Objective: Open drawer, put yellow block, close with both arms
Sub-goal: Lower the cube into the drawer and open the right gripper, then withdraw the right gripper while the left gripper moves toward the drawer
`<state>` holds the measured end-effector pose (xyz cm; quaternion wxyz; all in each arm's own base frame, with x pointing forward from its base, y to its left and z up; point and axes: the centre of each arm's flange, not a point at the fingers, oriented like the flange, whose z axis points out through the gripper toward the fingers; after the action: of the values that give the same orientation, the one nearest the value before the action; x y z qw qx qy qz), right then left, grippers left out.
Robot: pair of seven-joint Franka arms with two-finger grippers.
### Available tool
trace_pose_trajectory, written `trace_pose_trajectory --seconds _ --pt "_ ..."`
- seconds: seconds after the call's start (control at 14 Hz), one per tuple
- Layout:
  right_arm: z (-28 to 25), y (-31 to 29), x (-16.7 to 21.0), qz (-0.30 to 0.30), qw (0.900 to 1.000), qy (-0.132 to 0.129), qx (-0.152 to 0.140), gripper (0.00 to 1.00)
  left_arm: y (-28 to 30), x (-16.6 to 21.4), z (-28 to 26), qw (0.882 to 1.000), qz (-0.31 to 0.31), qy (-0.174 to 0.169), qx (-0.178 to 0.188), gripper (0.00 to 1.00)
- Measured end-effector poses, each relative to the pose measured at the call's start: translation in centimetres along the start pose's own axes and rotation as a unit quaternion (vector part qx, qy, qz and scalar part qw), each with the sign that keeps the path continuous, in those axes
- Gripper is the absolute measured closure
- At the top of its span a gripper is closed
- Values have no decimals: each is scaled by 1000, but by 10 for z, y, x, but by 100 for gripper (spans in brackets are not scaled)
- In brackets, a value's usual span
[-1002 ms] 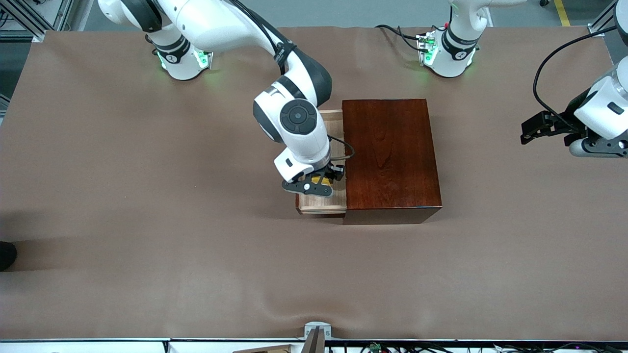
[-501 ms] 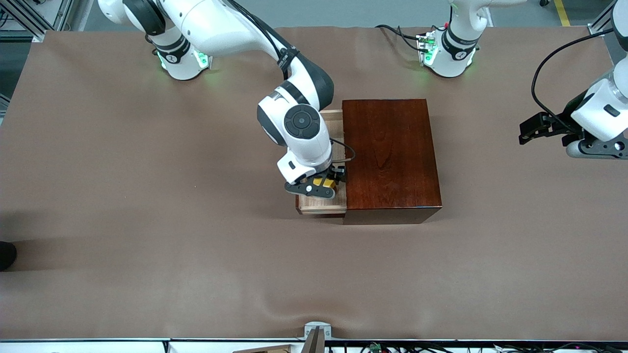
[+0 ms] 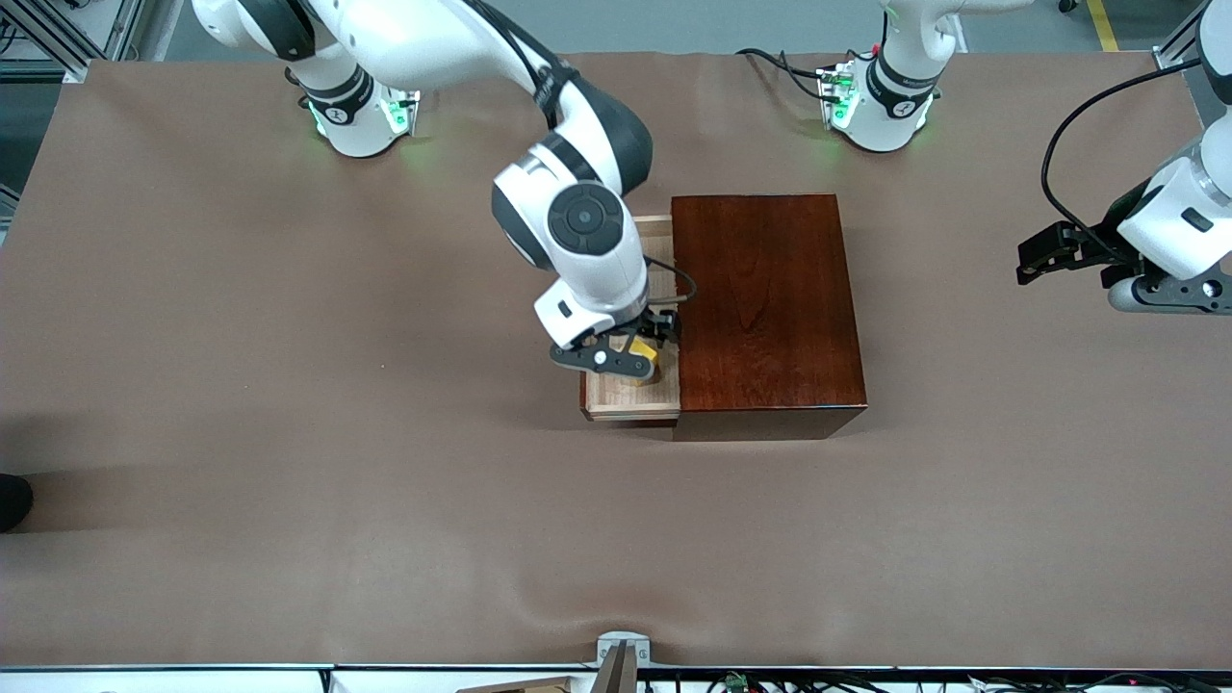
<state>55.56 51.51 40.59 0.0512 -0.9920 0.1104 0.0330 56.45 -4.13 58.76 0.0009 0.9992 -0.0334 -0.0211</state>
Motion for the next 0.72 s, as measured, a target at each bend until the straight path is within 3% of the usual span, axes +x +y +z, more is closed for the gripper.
trace_pose_trajectory --seconds 0.36,0.57,0.72 --pt "-120 61 8 19 1000 -13 -19 0 4 2 4 1000 2 -4 0 0" --pt "-183 151 49 -7 999 -34 -42 0 15 4 8 1000 -21 -6 0 0" --pt "-213 223 76 -41 997 -34 -47 0 30 5 11 999 -45 -8 1 0"
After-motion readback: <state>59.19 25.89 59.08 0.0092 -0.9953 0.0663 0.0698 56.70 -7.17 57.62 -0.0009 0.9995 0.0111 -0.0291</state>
